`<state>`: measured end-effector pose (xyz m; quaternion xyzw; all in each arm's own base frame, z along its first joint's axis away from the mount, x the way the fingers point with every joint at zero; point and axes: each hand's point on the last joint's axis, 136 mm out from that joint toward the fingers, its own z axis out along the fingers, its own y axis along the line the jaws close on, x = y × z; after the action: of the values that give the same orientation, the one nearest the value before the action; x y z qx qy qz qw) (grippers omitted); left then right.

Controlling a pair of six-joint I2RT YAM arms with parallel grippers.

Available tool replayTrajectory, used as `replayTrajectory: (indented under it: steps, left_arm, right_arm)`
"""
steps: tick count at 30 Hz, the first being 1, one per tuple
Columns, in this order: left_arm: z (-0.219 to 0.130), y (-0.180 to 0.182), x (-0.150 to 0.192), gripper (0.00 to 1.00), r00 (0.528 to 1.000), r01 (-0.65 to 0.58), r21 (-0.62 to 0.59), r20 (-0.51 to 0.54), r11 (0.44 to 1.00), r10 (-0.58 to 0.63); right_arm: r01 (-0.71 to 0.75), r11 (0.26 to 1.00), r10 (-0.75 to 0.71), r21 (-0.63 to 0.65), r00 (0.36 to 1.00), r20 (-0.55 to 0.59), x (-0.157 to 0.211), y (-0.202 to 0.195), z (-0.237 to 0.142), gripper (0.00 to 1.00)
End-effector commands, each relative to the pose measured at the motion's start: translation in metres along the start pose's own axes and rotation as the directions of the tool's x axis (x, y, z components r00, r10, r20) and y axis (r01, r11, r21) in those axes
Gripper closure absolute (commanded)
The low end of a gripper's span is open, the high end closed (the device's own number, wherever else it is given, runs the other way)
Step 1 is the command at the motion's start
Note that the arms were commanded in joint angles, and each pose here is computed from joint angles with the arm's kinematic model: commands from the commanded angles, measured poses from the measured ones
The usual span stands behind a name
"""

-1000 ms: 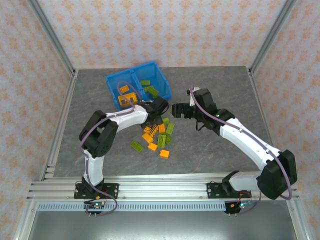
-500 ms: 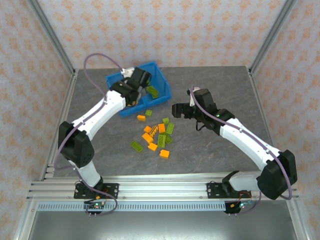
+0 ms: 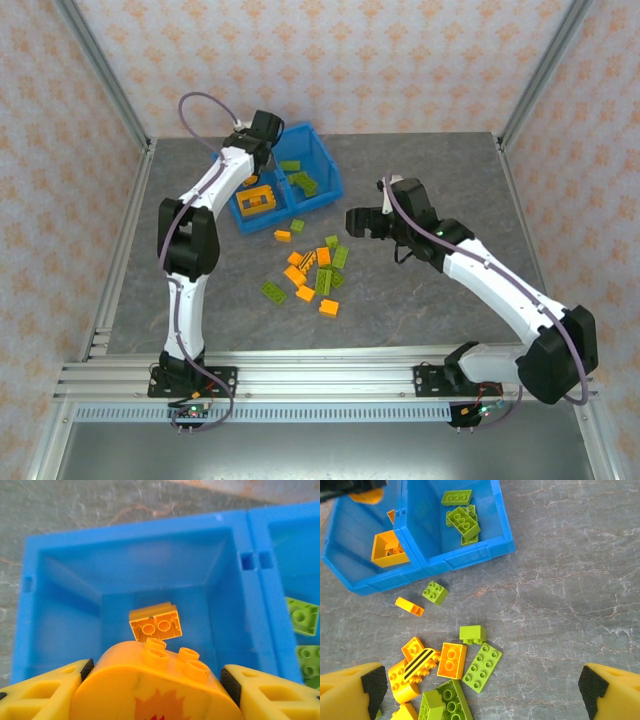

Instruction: Sort the legos into containers by color

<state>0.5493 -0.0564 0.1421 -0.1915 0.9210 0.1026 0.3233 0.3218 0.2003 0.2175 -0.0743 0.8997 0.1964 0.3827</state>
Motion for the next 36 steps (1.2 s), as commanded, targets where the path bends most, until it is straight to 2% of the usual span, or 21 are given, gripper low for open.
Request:
replayTrajectory:
  steps: [1,4,10,14,18,19,23,28,32,36]
  left_arm:
    - [-0.007,0.002,-0.012,0.42,1.000,0.014,0.021,0.007,1.000,-0.014]
    - [-0.010,0.003,-0.014,0.36,1.000,0.018,0.023,0.009,1.000,-0.018]
    - [-0.038,0.007,-0.028,0.27,0.998,0.038,0.062,0.044,0.997,-0.041]
    - [-0.067,0.013,-0.037,0.21,0.994,0.061,0.113,0.082,0.992,-0.071]
    - [-0.096,0.023,-0.038,0.20,0.990,0.081,0.156,0.099,0.984,-0.098]
    - [-0.121,0.029,-0.044,0.21,0.985,0.099,0.200,0.122,0.975,-0.125]
    - [-0.168,0.032,-0.026,0.21,0.983,0.091,0.346,0.118,0.934,-0.140]
    - [-0.218,0.033,0.017,0.19,0.995,-0.042,0.478,0.103,0.878,-0.008]
    - [-0.245,0.049,0.046,0.13,0.989,-0.135,0.481,0.116,0.866,0.090]
    - [-0.254,0.071,0.066,0.09,0.979,-0.205,0.443,0.100,0.873,0.179]
  right_arm:
    - [-0.017,1.000,0.017,0.004,1.000,0.026,-0.004,-0.001,-0.013,0.01]
    - [-0.019,1.000,0.019,0.004,0.999,0.028,-0.003,-0.001,-0.014,0.01]
    - [-0.028,1.000,0.028,0.000,0.999,0.035,-0.007,0.001,-0.010,0.01]
    - [-0.033,0.999,0.033,-0.010,0.999,0.012,-0.007,0.004,-0.002,0.01]
    - [-0.036,0.999,0.036,-0.007,0.999,-0.005,-0.005,0.004,0.008,0.01]
    - [-0.037,0.999,0.037,0.002,0.999,-0.017,-0.002,0.003,0.013,0.01]
    - [-0.037,0.998,0.041,0.056,0.997,-0.070,0.012,-0.008,0.033,0.01]
    - [-0.030,0.997,0.045,0.073,0.978,-0.202,0.040,-0.012,0.070,0.03]
    - [-0.065,0.997,0.078,0.052,0.949,-0.305,0.057,-0.004,0.101,0.05]
    - [-0.084,0.995,0.097,0.054,0.934,-0.343,0.064,-0.003,0.127,0.07]
